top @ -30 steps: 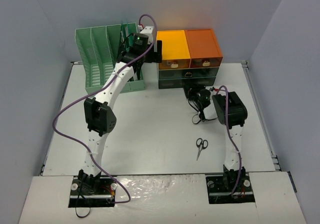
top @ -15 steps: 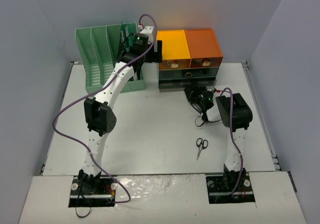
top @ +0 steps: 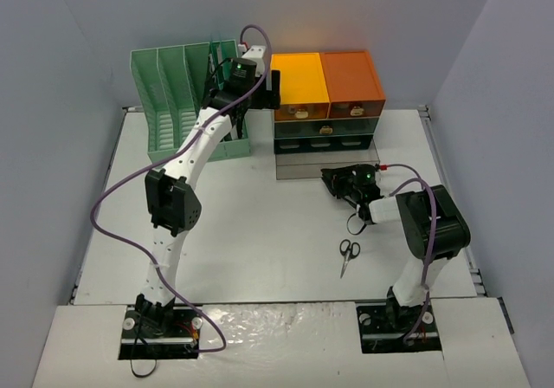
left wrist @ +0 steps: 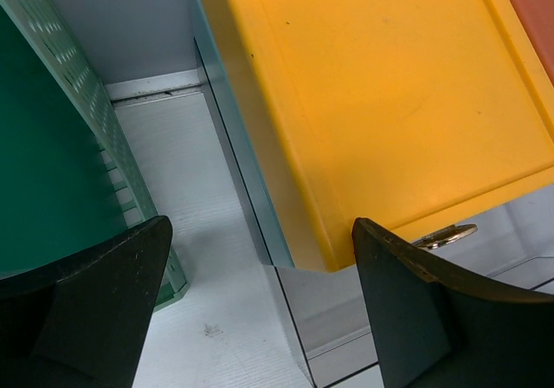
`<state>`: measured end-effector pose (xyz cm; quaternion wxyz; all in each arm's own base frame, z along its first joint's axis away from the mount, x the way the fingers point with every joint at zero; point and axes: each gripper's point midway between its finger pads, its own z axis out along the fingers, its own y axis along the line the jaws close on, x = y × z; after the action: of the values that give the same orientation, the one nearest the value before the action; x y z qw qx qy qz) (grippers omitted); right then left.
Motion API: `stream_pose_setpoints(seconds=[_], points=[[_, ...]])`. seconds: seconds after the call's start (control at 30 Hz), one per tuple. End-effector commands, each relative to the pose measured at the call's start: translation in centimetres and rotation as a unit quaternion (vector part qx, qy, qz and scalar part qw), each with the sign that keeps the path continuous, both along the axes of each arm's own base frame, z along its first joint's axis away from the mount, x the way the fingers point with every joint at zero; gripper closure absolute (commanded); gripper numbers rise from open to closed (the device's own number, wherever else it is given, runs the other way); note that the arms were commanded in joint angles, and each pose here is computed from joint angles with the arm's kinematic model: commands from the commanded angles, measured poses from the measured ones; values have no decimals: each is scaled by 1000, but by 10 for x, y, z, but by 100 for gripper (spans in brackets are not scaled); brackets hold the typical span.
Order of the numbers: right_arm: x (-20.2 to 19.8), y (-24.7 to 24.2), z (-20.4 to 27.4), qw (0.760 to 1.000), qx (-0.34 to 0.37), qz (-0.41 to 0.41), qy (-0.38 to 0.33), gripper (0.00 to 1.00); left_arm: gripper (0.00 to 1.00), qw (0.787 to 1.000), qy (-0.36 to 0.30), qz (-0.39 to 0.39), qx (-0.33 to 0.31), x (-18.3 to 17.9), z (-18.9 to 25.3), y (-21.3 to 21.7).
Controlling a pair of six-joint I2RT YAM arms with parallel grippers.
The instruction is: Organize the desk
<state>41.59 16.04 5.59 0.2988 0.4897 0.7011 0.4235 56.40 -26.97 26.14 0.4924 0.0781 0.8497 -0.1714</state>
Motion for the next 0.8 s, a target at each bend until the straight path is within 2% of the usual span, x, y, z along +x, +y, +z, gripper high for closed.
stream_pose_setpoints(seconds=[0.0, 0.13, 0.27, 0.3, 0.4, 0.5, 0.63, 0.77], points=[[-10, 18, 9, 998, -27, 48, 10, 99, 18, 998, 50, -11, 43, -29, -8, 17], [-9, 27, -11, 993, -47, 84, 60, 83, 18, 998, 48, -12, 43, -30, -5, 18], [-7, 32, -8, 991, -64, 97, 68, 71, 18, 998, 46, -13, 45, -31, -4, 18], [-9, 30, -10, 988, -84, 98, 81, 63, 18, 998, 46, -12, 45, -31, -3, 19], [-16, 26, 3, 984, -117, 105, 87, 48, 18, 998, 46, -13, 43, -32, -2, 19], [-28, 24, 28, 983, -129, 112, 72, 45, 18, 998, 43, -13, 42, -33, 2, 18], [-55, 10, 65, 974, -183, 121, 54, 44, 18, 998, 39, -12, 37, -33, 7, 19], [-91, -17, 85, 950, -266, 145, 79, 45, 18, 999, 36, -12, 30, -33, 12, 17]])
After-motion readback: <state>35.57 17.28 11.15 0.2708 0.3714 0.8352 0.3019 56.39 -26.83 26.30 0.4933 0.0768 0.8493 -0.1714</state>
